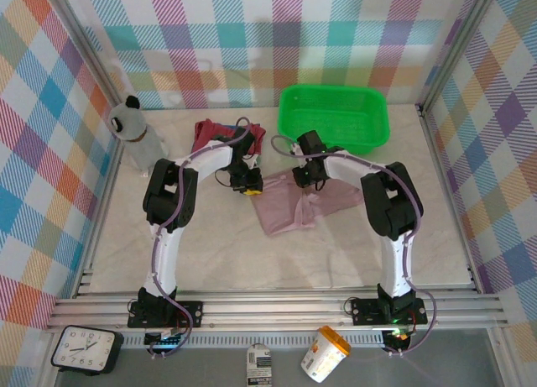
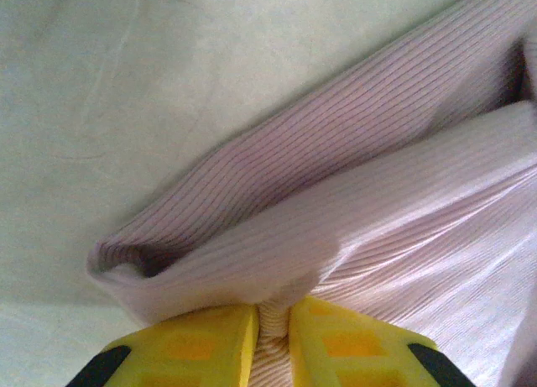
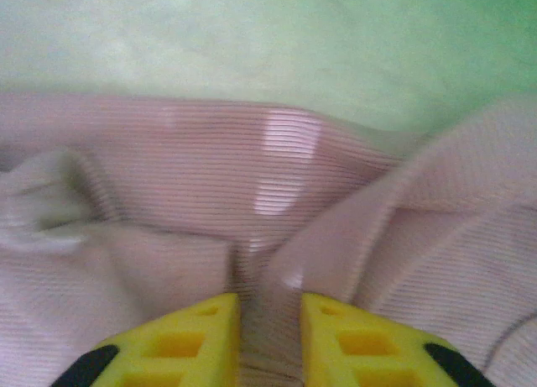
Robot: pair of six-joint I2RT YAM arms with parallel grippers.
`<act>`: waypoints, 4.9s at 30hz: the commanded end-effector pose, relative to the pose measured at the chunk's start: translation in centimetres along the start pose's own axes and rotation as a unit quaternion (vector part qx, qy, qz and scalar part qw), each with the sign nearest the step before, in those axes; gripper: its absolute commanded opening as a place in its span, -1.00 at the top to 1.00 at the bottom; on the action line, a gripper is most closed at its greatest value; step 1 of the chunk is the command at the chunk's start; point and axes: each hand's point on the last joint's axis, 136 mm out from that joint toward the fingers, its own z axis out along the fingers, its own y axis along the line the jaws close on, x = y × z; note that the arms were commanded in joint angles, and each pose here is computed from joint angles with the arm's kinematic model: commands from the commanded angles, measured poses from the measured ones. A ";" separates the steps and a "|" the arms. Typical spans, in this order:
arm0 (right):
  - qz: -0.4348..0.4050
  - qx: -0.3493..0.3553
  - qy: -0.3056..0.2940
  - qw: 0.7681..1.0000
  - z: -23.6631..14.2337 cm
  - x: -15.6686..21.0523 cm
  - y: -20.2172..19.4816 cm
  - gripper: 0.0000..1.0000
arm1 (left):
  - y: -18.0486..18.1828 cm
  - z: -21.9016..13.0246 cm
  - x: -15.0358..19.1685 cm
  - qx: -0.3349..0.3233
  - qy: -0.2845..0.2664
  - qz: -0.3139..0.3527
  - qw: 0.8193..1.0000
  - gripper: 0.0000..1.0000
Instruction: Fold and stack the tank tops
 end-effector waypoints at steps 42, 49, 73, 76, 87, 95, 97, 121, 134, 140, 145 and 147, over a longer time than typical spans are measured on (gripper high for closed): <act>-0.085 0.042 0.021 0.995 -5.5 12.7 9.1 -0.02 | -3.5 1.1 13.3 -0.006 0.028 -0.152 0.988 -0.02; -0.080 0.050 0.025 0.995 -5.6 13.6 7.8 0.19 | -1.7 3.4 14.1 -0.056 0.040 -0.142 0.987 0.35; -0.069 -0.077 -0.034 0.994 -9.9 11.9 13.4 -0.04 | -1.6 -0.5 12.0 -0.058 0.030 -0.103 0.993 1.00; -0.068 -0.035 -0.011 0.997 -8.0 12.9 12.4 -0.17 | -2.2 -1.3 11.8 -0.048 0.024 -0.102 0.993 1.00; -0.017 0.055 0.047 0.997 -6.0 14.0 6.7 0.34 | -0.9 -2.3 12.1 -0.050 0.026 -0.107 0.993 1.00; -0.030 0.043 0.006 0.999 -7.3 10.5 6.0 0.88 | 0.4 -1.5 12.9 -0.069 0.044 -0.100 0.992 1.00; -0.053 0.036 -0.019 0.998 -8.1 8.8 6.5 0.89 | 0.6 -1.3 13.0 -0.071 0.047 -0.100 0.991 1.00; -0.302 -0.121 -0.114 0.939 -8.4 11.0 20.7 -0.20 | 2.8 -6.9 8.6 -0.054 -0.022 -0.115 0.992 0.15; -0.402 -0.032 -0.097 0.910 -2.5 9.5 22.1 -0.27 | 3.9 -2.5 1.2 -0.030 -0.004 -0.095 0.995 0.10; -0.416 -0.015 -0.069 0.907 -1.4 10.2 21.4 0.29 | 5.6 -0.5 1.2 -0.061 0.013 -0.097 0.993 0.27; -0.396 -0.046 -0.063 0.915 -2.6 10.0 22.4 0.87 | 5.6 -0.6 1.8 -0.057 0.023 -0.096 0.993 0.96; -0.387 -0.065 -0.065 0.917 -3.5 9.7 23.1 0.97 | 6.0 -1.9 2.0 -0.070 0.014 -0.093 0.993 1.00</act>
